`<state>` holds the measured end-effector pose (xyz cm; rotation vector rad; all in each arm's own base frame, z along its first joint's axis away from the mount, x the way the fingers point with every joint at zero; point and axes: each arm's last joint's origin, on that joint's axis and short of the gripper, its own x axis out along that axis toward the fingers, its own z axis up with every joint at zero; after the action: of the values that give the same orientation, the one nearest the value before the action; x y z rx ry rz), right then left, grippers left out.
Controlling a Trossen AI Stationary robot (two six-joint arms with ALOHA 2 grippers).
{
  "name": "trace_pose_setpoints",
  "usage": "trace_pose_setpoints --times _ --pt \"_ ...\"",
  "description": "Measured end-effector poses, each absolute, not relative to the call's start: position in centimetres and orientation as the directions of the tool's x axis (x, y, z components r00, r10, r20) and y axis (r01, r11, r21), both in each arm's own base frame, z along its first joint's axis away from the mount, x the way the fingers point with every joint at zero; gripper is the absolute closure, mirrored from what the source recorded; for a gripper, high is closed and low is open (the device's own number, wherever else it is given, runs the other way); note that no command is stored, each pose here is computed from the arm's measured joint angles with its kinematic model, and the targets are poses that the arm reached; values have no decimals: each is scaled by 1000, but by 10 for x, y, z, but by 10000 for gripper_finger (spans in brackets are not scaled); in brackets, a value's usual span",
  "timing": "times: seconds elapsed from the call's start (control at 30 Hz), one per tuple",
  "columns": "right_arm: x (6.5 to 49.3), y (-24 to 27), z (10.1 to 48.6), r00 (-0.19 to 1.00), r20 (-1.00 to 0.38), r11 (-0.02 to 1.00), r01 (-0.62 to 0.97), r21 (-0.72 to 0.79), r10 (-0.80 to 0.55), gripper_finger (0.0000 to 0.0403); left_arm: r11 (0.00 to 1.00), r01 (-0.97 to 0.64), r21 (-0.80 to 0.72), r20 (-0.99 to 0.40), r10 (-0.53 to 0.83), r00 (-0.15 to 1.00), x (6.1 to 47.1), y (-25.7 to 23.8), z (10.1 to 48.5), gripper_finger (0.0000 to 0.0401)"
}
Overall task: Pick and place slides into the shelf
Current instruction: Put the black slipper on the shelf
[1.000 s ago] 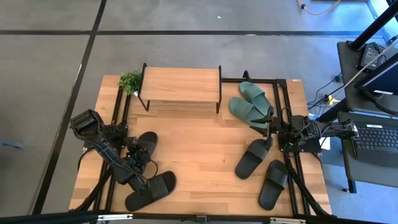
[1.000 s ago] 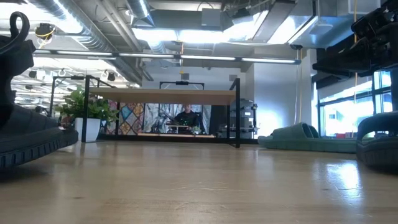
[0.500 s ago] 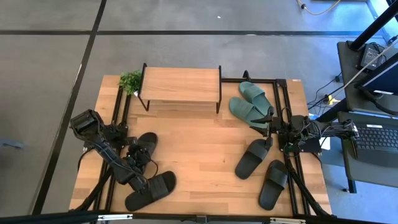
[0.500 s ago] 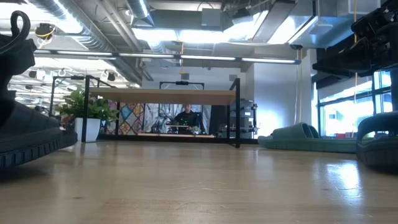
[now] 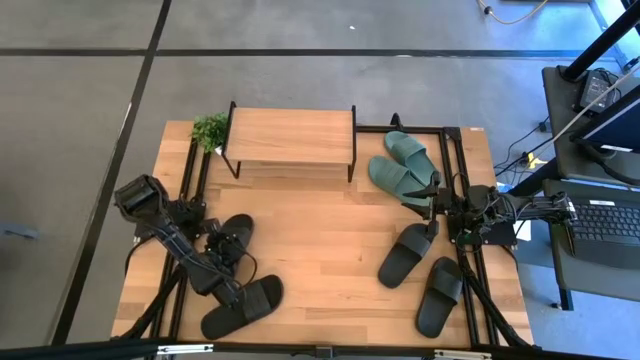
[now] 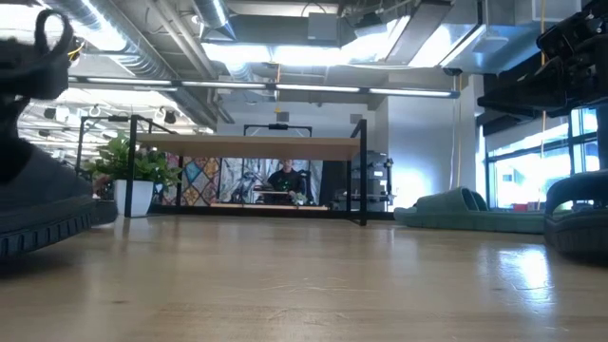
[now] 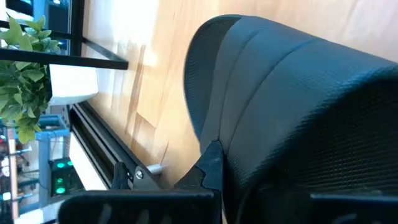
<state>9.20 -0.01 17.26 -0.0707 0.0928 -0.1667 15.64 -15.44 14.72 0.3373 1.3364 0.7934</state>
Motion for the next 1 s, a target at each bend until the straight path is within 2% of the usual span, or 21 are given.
trace_pose_setpoints --times 0.23,0.33,0.57,0.7,0.77,1.0 --pt "92 0 173 982 -86 983 162 -82 -169 281 685 -293 667 -725 687 -46 178 -163 195 396" --pt "92 0 173 982 -86 983 162 -83 -169 281 743 -297 600 -774 632 18 189 -165 215 397" --pt "92 0 173 982 -83 982 161 -99 -169 281 759 -424 495 -763 613 206 205 -147 266 397" --pt "92 0 173 982 -79 981 161 -108 -170 281 724 -489 486 -675 667 317 209 -125 293 397" --pt "92 0 174 983 -74 981 161 -107 -170 281 700 -500 509 -632 699 335 210 -109 303 397" --pt "92 0 175 983 -67 981 162 -104 -170 281 570 -507 646 -530 814 239 210 -42 329 397"
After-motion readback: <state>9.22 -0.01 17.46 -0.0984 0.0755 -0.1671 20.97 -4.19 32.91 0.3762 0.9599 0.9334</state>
